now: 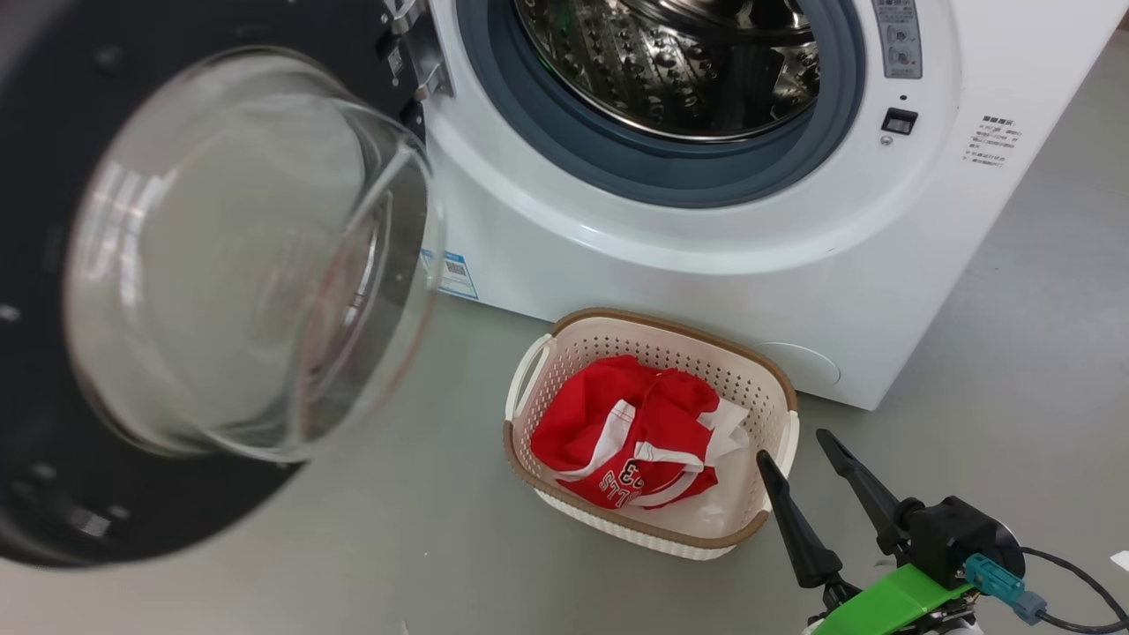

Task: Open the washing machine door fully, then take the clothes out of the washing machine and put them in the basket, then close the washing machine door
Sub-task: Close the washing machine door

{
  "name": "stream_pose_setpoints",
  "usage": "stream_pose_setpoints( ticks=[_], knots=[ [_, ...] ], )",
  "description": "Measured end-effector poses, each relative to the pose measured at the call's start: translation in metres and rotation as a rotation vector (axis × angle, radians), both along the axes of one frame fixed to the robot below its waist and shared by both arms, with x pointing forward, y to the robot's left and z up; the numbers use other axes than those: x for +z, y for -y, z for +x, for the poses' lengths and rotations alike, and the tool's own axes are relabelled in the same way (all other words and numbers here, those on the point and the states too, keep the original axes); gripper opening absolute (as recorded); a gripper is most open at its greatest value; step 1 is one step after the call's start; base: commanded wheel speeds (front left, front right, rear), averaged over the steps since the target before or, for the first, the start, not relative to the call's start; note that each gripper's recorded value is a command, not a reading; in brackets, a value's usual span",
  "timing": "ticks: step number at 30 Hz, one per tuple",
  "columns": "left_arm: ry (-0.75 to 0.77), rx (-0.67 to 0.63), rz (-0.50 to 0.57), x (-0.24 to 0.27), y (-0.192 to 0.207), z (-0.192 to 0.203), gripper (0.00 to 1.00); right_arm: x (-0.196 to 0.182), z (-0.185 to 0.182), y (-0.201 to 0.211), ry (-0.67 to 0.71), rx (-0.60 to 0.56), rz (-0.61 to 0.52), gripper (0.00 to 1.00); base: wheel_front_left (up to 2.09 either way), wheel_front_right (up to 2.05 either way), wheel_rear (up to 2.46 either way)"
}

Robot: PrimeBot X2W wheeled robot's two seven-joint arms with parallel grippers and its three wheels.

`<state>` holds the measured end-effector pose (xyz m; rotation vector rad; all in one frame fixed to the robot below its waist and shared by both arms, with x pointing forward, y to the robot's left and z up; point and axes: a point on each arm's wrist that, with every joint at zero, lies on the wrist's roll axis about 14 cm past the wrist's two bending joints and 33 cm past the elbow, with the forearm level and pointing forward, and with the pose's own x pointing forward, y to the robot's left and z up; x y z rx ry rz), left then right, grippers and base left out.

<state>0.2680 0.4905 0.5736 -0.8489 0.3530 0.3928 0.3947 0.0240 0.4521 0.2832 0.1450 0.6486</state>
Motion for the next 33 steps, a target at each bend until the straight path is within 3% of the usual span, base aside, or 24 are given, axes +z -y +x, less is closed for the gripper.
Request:
stream_pose_setpoints(
  ticks=[5,14,25,33],
  knots=[
    [-0.016,-0.22,-0.015,-0.01,0.058,0.022,0.0,0.004,0.0,0.003,0.01,-0.013,0.002,1.0,0.0,0.0,0.0],
    [0.011,-0.43,-0.008,-0.006,0.115,0.031,0.0,0.006,-0.003,0.016,0.011,-0.054,0.001,1.0,0.0,0.0,0.0],
    [0.135,-0.626,0.012,0.011,0.187,0.061,0.0,0.011,-0.002,0.03,0.02,-0.1,0.006,1.0,0.0,0.0,0.0],
    [0.276,-0.678,0.034,0.022,0.235,0.088,0.0,0.012,-0.002,0.043,0.022,-0.141,0.008,1.0,0.0,0.0,0.0]
  ],
)
